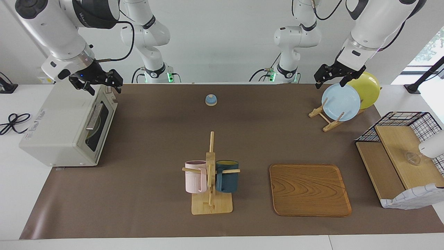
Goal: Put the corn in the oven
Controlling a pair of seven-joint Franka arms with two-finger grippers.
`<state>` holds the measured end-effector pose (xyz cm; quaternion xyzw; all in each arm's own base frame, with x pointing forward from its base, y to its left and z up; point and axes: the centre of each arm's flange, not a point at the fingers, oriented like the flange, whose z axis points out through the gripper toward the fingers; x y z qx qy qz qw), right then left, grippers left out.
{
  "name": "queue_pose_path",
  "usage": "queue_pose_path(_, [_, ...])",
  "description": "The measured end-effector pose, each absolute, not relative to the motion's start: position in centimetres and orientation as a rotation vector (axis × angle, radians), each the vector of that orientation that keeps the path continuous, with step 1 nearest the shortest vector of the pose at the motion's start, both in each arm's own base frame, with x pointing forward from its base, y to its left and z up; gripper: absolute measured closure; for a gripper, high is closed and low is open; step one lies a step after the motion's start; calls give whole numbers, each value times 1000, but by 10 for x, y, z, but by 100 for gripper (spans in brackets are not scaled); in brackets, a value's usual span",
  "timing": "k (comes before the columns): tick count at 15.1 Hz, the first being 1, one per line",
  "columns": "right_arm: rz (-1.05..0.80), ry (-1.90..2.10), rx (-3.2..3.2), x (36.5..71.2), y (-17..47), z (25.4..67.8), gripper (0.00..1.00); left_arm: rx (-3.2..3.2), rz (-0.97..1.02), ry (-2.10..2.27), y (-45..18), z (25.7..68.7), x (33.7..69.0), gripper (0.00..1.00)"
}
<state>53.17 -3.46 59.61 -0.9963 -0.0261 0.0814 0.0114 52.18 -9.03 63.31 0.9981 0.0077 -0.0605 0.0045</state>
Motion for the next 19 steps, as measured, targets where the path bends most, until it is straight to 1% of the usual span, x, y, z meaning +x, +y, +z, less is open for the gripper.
queue_pose_path(19, [191, -61, -3127, 535, -42, 607, 0, 3127, -190, 24, -90, 633, 522, 0])
